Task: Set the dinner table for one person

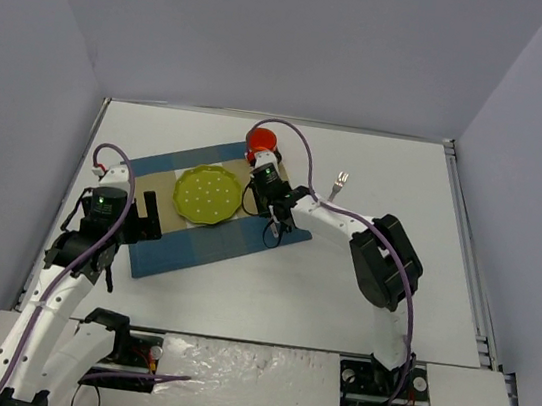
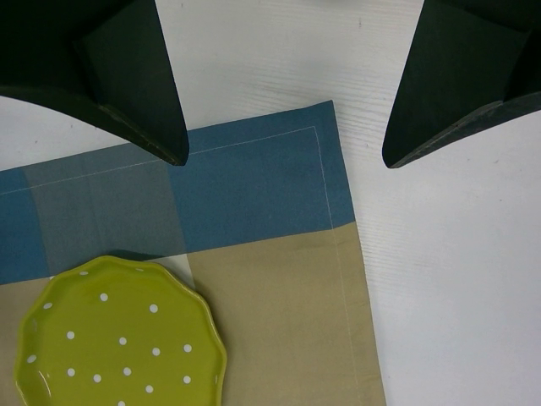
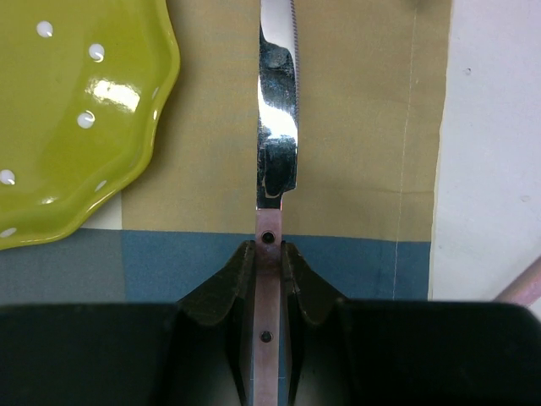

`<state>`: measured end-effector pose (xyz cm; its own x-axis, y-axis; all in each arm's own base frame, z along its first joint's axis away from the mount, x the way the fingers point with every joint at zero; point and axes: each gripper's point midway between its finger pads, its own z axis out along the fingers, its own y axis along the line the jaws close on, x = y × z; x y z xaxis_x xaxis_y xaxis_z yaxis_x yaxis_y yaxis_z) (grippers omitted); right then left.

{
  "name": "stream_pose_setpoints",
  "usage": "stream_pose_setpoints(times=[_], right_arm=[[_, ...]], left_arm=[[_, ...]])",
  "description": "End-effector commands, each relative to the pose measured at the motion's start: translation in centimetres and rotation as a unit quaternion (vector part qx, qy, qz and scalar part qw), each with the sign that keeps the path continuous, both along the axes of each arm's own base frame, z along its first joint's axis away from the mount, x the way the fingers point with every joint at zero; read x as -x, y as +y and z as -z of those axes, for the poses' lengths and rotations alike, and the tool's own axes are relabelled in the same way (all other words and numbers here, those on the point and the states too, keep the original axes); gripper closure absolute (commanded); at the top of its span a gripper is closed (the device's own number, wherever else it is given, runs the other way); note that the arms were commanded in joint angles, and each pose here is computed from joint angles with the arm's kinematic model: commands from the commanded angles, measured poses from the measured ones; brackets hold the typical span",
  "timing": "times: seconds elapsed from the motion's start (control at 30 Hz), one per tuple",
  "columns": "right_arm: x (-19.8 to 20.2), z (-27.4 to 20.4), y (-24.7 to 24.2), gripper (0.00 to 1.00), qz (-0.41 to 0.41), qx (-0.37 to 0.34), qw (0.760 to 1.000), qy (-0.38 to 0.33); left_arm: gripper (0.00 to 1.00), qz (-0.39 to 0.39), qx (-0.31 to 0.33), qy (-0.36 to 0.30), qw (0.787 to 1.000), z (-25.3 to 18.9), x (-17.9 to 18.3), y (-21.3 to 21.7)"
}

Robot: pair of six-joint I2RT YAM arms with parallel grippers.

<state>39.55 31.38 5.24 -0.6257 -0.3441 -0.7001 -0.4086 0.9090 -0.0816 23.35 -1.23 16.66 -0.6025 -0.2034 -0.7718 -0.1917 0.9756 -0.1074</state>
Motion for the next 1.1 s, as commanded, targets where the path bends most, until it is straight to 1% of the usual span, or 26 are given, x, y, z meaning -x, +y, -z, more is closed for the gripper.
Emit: stream_pose_setpoints(times=[0.0,0.13,0.27,0.73,1.07], right_arm=[[-2.2,-2.2,2.0,1.0,-0.03,-0.021,0.998,-0.043],[-2.3,-1.4,2.1,1.0,-0.044,-0.017,0.998,-0.039],[-2.4,-0.5,1.7,1.0,-0.04,-0.016,0.999,-0.033],[-3.0,-0.2,0.2,1.0,-0.034,-0.007,0.999,-0.036],[-3.0,0.9,-0.3,1.0,-0.031,-0.007,0.999,-0.026]], left_arm=[[0.03,-0.007,-0.001,-0.029,1.0,-1.6,-1.0,0.1],[0.03,-0.007,-0.002,-0.029,1.0,-1.6,-1.0,0.1],[0.03,-0.008,-0.002,-0.029,1.0,-1.6,-1.0,0.2],[0.03,-0.009,-0.003,-0.032,0.999,-1.6,-1.0,0.2],[0.03,-0.01,-0.004,-0.03,0.999,-1.5,-1.0,0.3]])
